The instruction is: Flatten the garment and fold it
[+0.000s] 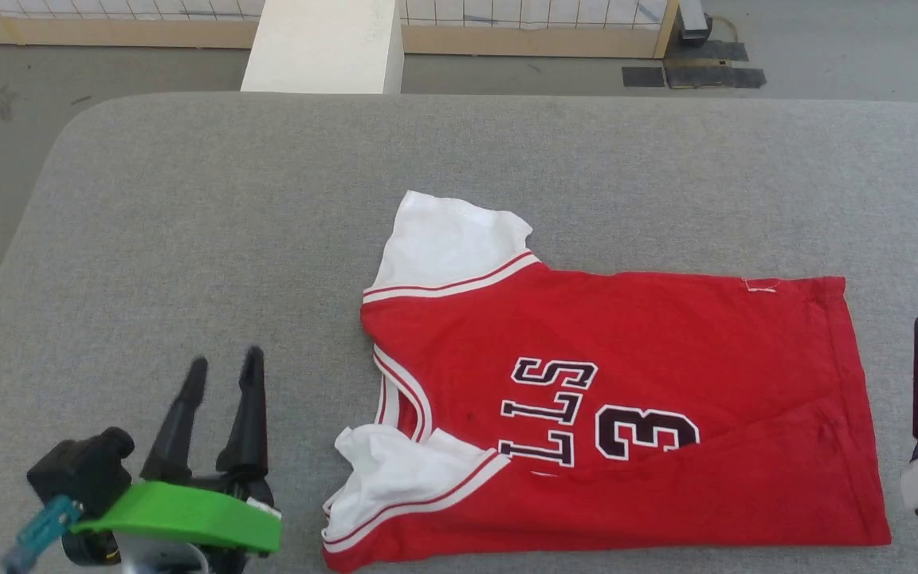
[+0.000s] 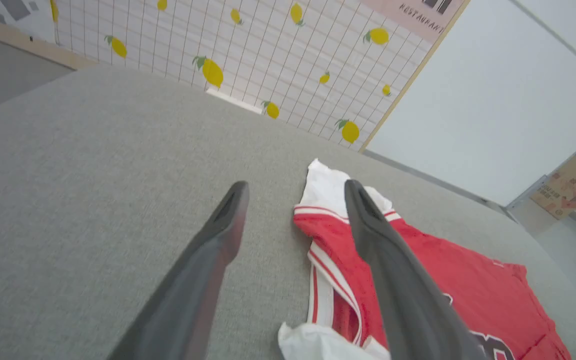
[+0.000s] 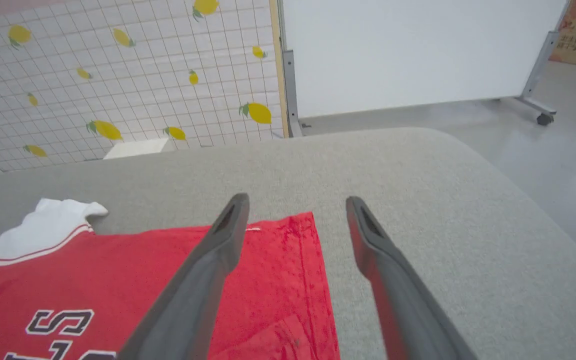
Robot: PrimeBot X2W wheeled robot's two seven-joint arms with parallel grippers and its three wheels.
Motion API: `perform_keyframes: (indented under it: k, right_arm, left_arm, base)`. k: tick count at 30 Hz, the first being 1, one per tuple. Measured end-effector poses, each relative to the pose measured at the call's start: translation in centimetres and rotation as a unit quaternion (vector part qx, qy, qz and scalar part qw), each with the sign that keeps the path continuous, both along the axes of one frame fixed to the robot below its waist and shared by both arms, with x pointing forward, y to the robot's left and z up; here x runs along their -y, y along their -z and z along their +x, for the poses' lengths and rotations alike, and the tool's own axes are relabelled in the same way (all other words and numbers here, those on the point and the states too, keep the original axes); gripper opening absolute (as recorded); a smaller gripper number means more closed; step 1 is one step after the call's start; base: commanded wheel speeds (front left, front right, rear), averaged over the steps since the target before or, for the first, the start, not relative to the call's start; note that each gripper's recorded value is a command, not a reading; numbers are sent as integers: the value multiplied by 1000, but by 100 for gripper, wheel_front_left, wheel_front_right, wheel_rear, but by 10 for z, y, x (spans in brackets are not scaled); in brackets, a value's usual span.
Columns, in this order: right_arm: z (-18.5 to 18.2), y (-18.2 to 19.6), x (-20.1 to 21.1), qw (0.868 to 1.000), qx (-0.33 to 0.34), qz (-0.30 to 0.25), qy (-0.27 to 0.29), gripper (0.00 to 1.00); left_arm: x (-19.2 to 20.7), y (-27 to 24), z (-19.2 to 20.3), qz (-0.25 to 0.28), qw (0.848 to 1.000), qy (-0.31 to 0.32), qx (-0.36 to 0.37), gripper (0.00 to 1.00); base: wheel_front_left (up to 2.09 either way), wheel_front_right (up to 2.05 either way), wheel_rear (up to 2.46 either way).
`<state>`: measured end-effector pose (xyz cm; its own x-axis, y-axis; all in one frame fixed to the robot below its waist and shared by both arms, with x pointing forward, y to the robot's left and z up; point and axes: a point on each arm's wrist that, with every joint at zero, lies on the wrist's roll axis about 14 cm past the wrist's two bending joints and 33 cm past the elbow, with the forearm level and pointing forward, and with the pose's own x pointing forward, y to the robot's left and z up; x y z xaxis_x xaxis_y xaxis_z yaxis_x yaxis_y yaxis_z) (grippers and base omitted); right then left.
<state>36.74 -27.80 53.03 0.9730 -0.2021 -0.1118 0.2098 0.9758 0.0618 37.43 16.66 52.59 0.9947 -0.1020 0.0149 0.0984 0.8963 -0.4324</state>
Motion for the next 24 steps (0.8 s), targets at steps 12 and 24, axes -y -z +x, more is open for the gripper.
perform_keyframes:
  k: [12, 24]
  right_arm:
    - [14, -11, -12, 997, 64, -35, -15, 100]
    - [51, 9, -23, 998, 53, -28, -32, 100]
  left_arm:
    - [34, -26, 23, 65, 992, 10, 110, 100]
    - [93, -42, 145, 148, 971, 187, 30, 100]
  base:
    - [0, 0, 0]
    - [0, 0, 0]
